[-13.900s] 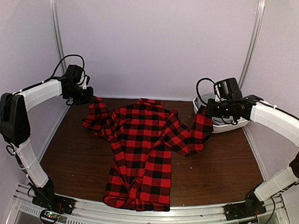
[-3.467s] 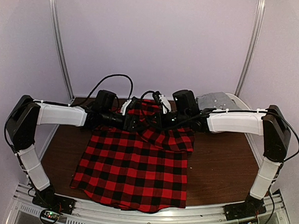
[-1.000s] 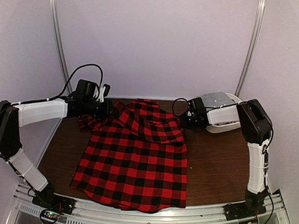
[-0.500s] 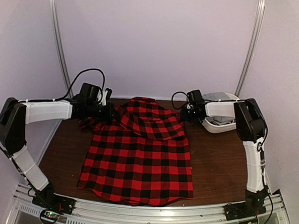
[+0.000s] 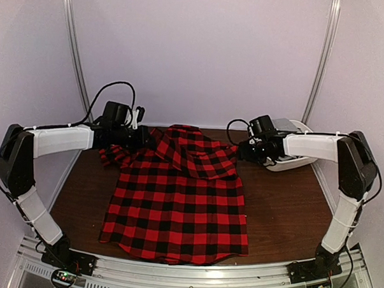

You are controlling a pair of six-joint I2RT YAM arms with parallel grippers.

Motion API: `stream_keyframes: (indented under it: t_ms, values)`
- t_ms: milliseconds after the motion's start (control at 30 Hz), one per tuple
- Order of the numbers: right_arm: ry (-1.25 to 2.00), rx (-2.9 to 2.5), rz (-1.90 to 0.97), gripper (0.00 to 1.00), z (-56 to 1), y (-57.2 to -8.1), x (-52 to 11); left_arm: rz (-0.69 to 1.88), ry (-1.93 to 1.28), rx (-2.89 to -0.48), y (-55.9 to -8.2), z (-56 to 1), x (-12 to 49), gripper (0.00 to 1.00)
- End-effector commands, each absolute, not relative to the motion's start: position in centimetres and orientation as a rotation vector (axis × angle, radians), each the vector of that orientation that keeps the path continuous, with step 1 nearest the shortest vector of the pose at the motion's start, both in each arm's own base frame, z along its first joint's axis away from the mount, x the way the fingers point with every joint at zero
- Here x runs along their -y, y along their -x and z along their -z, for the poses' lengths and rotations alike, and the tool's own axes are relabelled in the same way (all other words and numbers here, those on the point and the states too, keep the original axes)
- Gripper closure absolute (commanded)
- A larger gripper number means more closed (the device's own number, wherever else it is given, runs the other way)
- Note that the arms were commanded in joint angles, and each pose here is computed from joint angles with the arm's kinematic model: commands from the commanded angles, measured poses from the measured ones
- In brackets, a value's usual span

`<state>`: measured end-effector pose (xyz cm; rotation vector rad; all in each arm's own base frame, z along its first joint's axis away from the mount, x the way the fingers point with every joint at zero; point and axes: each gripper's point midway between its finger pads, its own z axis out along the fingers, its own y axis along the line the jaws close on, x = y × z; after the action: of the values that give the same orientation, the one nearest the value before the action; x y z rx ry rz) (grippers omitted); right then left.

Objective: Fold and stack the long sleeve shirts
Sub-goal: Adjust the flattened shirt at the center of the board, then pick up the corner of the shirt from the corner of the board.

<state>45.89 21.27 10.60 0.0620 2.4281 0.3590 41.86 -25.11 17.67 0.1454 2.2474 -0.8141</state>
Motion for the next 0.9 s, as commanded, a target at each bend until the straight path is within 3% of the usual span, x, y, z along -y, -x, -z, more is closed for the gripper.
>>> stream_keyframes:
  t_ms: [0, 633, 867]
  values:
    - [-0.051, -2.487, -0.363, 0.43, -9.1, -39.7, -22.1, 0.815, -0.18, -2.173, -43.1, -19.6, 25.8, 1.0]
    - [-0.041, -2.727, -0.485, 0.44, -5.6, -17.9, -24.1, 0.848, -0.199, -2.168, -42.9, -19.4, 26.3, 1.0]
    - [0.001, -2.838, -0.431, 0.46, -4.1, -12.4, -24.9, 0.871, -0.203, -2.173, -42.8, -19.3, 26.5, 1.0]
